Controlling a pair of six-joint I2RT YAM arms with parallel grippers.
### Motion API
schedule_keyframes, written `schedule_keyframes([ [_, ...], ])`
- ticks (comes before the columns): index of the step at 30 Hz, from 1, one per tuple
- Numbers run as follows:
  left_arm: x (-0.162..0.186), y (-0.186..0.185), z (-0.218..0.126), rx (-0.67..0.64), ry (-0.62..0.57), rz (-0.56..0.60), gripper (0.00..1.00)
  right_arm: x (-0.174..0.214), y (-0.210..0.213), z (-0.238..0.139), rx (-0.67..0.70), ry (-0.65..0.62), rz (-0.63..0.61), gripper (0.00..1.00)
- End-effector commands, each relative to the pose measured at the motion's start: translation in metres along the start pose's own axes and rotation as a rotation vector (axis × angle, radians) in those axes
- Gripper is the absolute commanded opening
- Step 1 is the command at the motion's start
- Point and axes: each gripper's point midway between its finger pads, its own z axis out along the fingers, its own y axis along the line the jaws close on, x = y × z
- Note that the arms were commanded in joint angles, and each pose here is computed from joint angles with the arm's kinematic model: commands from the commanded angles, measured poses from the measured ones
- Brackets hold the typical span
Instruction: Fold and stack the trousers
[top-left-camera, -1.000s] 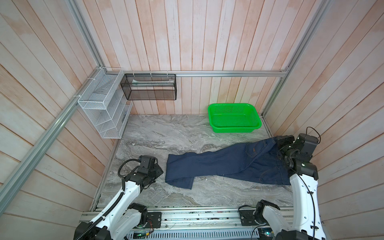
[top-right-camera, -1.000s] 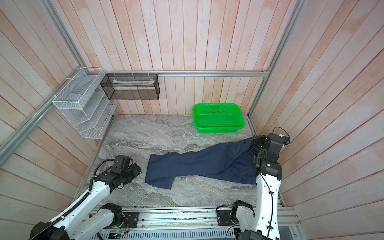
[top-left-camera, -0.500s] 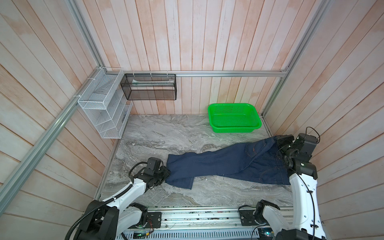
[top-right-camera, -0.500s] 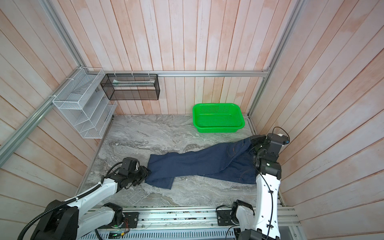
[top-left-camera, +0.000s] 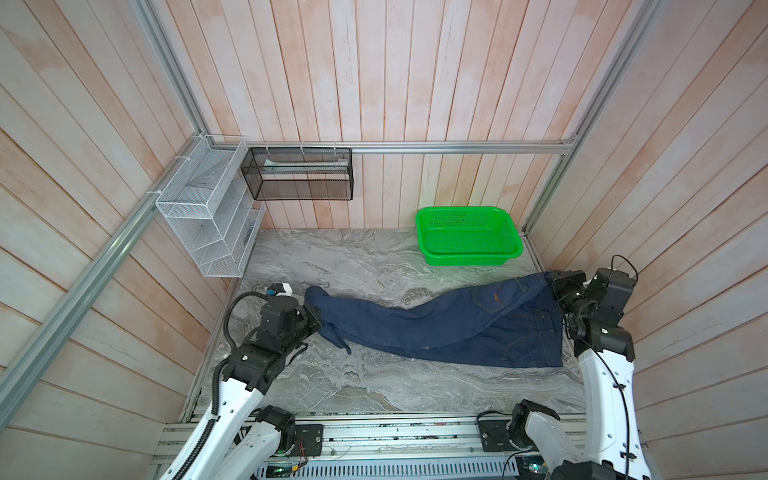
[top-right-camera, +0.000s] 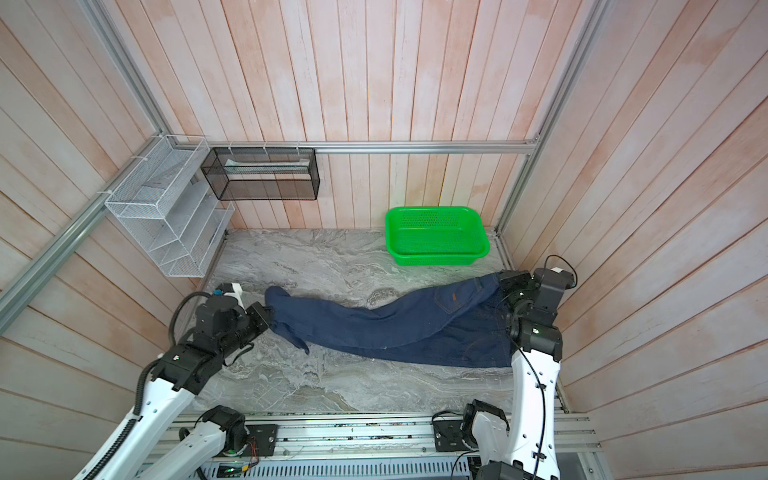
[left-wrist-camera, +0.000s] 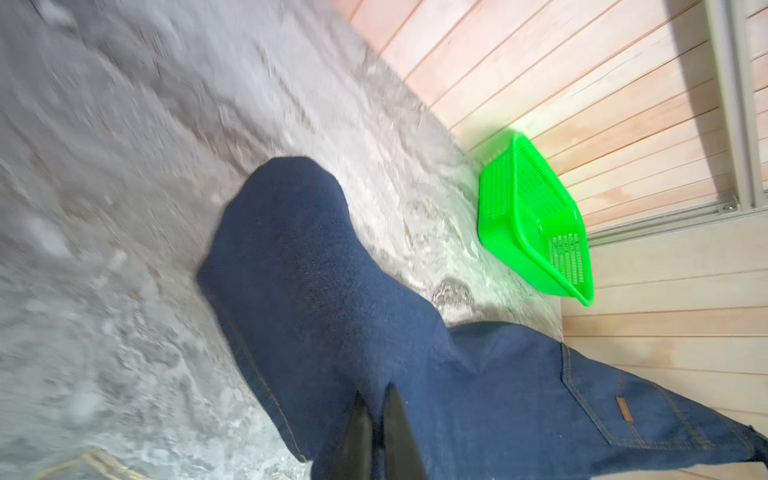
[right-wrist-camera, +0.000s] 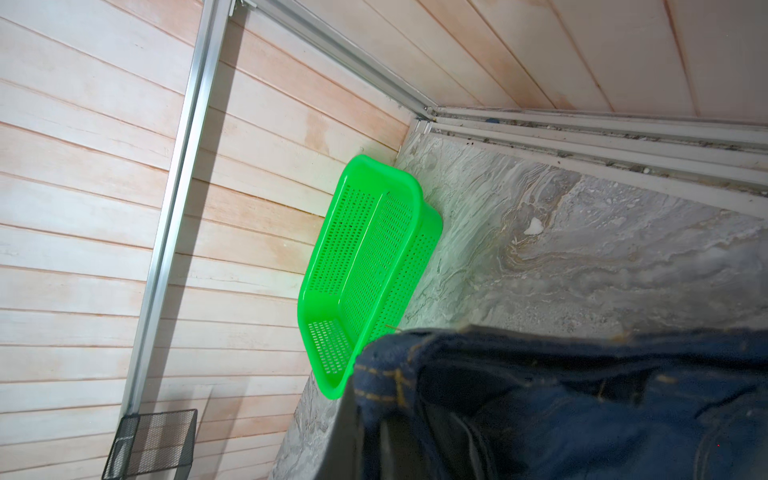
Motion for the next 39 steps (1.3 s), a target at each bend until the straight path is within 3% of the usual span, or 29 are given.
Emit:
schedule_keyframes([
  [1,0.011,0.042,-0.017,-0.259,0.106,0.162,0.0,0.019,0.004,-0.002,-0.046,0.067,-0.001,0.0],
  [5,0.026,0.037,-0.007,-0.278,0.189,0.232,0.0,0.04,-0.012,-0.004,-0.021,0.121,-0.021,0.0],
  [12,0.1,0.033,0.06,-0.296,0.422,0.345,0.0,0.056,-0.037,-0.004,0.044,0.166,-0.064,0.0],
  [16,0.111,0.04,0.079,-0.323,0.44,0.348,0.0,0.054,-0.046,0.0,0.073,0.143,-0.079,0.0],
  [21,0.1,0.028,0.096,-0.304,0.401,0.359,0.03,0.056,-0.055,0.016,0.083,0.146,-0.06,0.0],
  [23,0.098,0.02,0.105,-0.281,0.404,0.359,0.09,0.056,-0.057,0.021,0.087,0.148,-0.055,0.0],
  [28,0.1,0.011,0.113,-0.267,0.425,0.357,0.46,0.051,-0.055,0.026,0.091,0.136,-0.062,0.0],
  [33,0.086,0.009,0.066,-0.269,0.327,0.288,0.66,0.047,-0.052,0.024,0.092,0.12,-0.08,0.0],
  [35,0.085,0.014,0.045,-0.267,0.31,0.256,0.69,0.046,-0.052,0.024,0.093,0.118,-0.081,0.0],
  [39,0.101,0.032,0.024,-0.285,0.345,0.215,0.64,0.045,-0.054,0.026,0.097,0.116,-0.081,0.0],
])
